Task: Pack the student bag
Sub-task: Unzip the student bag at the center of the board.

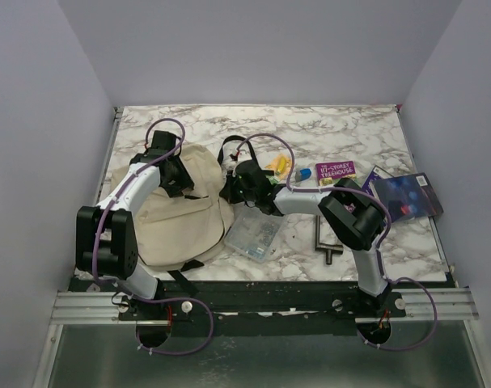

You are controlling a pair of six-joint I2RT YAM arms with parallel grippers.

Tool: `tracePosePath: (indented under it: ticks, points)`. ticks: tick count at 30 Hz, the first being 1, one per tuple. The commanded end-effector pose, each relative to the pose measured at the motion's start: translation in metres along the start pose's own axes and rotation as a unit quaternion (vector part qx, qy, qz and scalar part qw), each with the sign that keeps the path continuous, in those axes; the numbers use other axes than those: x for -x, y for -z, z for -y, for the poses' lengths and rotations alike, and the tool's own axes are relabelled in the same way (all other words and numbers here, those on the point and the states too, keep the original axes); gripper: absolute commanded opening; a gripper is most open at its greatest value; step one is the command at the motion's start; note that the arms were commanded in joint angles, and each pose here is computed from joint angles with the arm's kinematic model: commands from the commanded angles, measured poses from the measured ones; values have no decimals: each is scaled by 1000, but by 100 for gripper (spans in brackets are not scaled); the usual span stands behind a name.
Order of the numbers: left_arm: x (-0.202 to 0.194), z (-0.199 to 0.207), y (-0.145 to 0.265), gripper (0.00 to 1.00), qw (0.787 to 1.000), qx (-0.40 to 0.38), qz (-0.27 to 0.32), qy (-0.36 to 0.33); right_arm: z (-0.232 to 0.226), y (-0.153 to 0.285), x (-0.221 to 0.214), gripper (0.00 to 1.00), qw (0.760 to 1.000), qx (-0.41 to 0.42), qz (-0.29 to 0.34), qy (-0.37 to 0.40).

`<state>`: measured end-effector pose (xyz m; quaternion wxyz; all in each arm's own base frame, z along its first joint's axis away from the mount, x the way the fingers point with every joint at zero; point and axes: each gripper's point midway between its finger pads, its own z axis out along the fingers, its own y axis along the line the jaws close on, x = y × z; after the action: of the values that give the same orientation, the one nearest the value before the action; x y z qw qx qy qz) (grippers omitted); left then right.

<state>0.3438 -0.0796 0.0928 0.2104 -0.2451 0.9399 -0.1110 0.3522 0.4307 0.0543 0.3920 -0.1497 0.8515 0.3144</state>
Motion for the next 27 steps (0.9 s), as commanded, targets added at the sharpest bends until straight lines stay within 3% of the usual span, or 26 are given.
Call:
tracePosePath:
  ticks: [1, 6, 13, 21, 24, 27]
  points:
    - [2, 7, 1, 40, 1000, -17, -2, 5, -23, 12, 27, 0, 998, 39, 38, -8]
    - [-7, -1, -3, 35, 1000, -6, -12, 10, -25, 12, 27, 1, 998, 43, 36, -12]
    - [-22, -12, -9, 43, 999, 7, -28, 24, -24, 12, 32, 0, 998, 36, 43, -10]
    - [-22, 2, -21, 42, 997, -38, -53, 47, -29, 13, 36, 0, 998, 46, 46, -17]
    - [-18, 9, -25, 38, 995, -62, -59, 56, -31, 14, 36, 1, 997, 51, 52, -25]
    - [-17, 8, -24, 21, 994, -69, -55, 58, -32, 13, 34, 1, 997, 55, 44, -26]
